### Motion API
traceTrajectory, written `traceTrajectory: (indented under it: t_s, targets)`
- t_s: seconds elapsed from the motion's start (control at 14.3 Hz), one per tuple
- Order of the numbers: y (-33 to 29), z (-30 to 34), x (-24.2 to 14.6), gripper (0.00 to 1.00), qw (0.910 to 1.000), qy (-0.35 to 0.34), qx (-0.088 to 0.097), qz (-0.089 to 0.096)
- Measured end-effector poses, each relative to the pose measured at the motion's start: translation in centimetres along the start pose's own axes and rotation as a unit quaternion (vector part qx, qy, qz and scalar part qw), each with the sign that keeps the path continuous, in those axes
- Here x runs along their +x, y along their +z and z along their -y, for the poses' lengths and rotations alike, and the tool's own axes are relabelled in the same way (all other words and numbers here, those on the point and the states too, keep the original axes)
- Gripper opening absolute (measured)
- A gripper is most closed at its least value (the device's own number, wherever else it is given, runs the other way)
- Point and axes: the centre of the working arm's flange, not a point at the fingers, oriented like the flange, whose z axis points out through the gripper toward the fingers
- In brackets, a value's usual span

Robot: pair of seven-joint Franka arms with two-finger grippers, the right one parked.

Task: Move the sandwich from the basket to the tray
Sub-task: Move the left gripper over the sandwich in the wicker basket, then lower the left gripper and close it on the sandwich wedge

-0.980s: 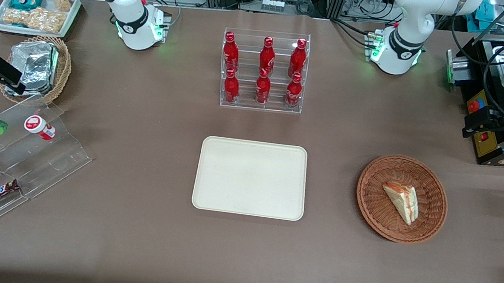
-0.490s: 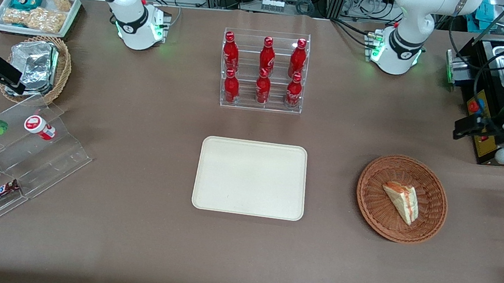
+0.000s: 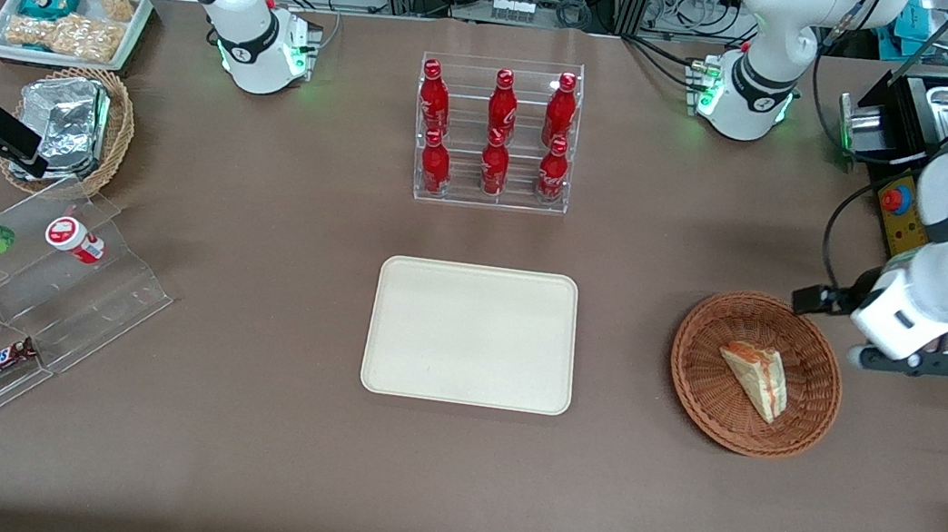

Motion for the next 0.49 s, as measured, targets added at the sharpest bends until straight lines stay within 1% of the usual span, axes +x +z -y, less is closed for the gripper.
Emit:
traceTrajectory:
  t_s: [0.21,0.28,0.35,0.42,0.49]
  targets:
    - [5.2,0.1,-0.3,1.0,0.9977,-0.044,-0.008,-0.05]
    - [6.3,0.2,-0.5,1.0,0.9951,-0.077,-0.012,-0.06]
    - [7.2,0.2,-0.5,1.0,0.9906,-0.12,-0.015,-0.063]
    - [7.8,0.2,-0.3,1.0,0.9847,-0.162,-0.018,-0.062]
    - [8.3,0.2,0.0,1.0,0.9771,-0.203,-0.021,-0.061]
